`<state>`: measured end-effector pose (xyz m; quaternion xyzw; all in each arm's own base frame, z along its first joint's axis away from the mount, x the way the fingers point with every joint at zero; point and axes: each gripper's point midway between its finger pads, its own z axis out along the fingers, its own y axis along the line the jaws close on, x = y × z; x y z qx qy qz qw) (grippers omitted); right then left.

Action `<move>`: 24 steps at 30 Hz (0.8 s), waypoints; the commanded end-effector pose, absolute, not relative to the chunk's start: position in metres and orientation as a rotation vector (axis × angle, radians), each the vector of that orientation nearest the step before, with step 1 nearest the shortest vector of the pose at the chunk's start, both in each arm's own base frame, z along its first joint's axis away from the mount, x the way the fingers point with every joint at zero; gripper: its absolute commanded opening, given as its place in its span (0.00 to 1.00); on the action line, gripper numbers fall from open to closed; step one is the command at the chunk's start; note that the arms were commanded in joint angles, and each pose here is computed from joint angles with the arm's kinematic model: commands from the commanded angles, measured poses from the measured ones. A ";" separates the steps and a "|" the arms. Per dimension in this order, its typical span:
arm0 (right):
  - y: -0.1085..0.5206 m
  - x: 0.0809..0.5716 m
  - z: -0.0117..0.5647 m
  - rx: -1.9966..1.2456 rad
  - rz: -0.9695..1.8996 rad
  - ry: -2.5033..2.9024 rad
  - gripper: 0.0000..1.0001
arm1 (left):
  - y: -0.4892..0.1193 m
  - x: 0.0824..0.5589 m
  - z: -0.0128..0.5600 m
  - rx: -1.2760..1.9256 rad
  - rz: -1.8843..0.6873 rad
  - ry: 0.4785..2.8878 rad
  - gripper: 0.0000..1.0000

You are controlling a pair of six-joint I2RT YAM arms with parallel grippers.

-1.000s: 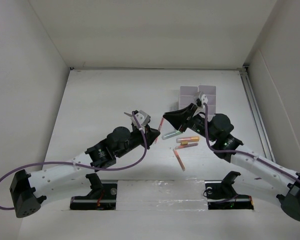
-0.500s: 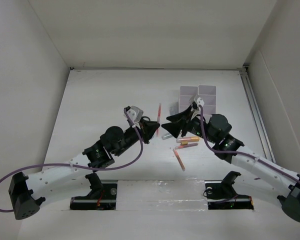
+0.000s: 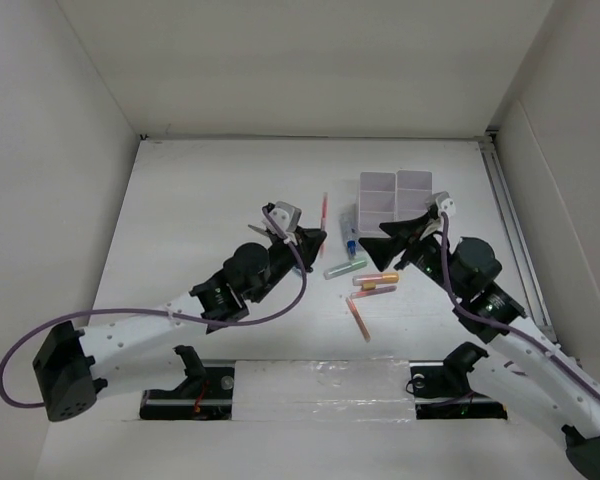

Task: Sort the stationery into containers
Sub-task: Place the pen in the storage box.

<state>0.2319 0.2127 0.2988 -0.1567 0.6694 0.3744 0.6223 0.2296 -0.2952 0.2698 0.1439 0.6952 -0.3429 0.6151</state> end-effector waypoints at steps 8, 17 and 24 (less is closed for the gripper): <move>0.174 0.230 0.299 -0.248 0.712 1.574 0.75 | -0.339 0.292 0.363 0.239 -0.788 1.329 0.00; 0.099 0.207 0.329 0.005 0.521 1.548 0.76 | -0.387 0.356 0.373 0.289 -0.838 1.190 0.00; 0.068 0.185 0.348 0.057 0.459 1.538 0.78 | -0.422 0.401 0.361 0.338 -0.819 1.108 0.00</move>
